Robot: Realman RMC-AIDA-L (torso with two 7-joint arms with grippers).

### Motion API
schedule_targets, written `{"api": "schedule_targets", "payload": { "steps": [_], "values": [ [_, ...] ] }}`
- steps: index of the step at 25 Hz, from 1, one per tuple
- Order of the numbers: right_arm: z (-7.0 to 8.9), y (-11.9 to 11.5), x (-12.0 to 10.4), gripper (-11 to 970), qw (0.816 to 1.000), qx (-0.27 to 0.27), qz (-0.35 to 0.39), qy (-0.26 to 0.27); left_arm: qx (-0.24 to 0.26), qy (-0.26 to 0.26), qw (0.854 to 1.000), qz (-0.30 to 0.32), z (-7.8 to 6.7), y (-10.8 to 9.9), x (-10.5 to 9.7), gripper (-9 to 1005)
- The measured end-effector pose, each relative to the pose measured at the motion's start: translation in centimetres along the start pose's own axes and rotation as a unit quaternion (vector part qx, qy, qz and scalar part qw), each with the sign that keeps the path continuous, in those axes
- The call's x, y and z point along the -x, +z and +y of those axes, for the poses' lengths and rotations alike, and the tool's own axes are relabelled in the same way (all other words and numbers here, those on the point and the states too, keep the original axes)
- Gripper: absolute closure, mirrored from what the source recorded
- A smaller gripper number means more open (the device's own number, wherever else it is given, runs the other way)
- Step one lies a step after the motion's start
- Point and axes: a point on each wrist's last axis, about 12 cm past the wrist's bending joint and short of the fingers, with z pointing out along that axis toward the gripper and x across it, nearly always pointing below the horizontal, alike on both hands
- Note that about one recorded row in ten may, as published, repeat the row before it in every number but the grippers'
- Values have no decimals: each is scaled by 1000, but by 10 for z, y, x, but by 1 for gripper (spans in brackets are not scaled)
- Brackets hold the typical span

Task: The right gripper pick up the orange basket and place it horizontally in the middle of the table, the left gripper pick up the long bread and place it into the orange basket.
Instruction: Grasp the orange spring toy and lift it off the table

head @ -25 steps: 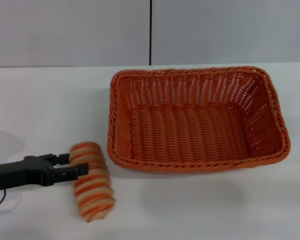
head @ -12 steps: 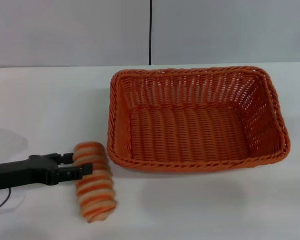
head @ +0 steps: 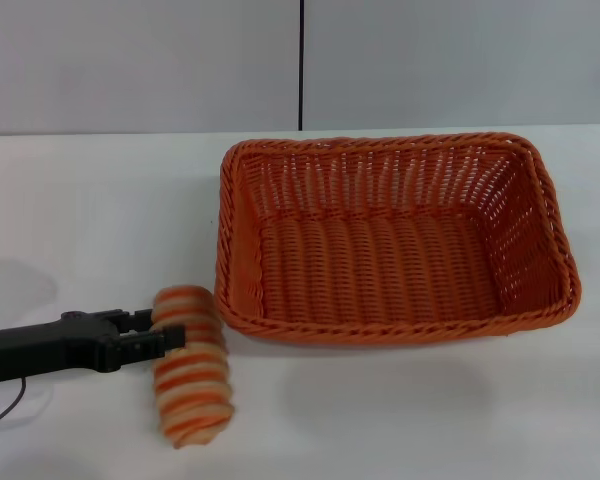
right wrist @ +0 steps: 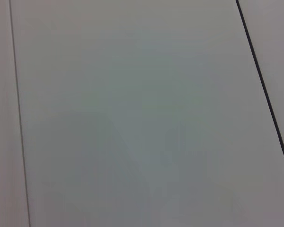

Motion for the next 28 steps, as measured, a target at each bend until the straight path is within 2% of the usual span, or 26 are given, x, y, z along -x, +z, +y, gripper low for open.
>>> {"api": "schedule_targets", "payload": {
  "steps": [10,15,17,28],
  "values": [
    [-3,-1,4,348,1000,-3,-2,-7,-14,-17,998,-55,-2,-7,4,450],
    [-3,-1,4,349,1000,-3,-2,-8,-6,-18,998,-58,-1,-10,1,505],
    [-4,0,4,349,1000,-5,-1,-8,-1,-17,998,-58,1,-11,-1,557],
    [-5,2,5,349,1000,-6,-4,-10,52,37,996,-66,6,-38,18,601]
  ]
}}
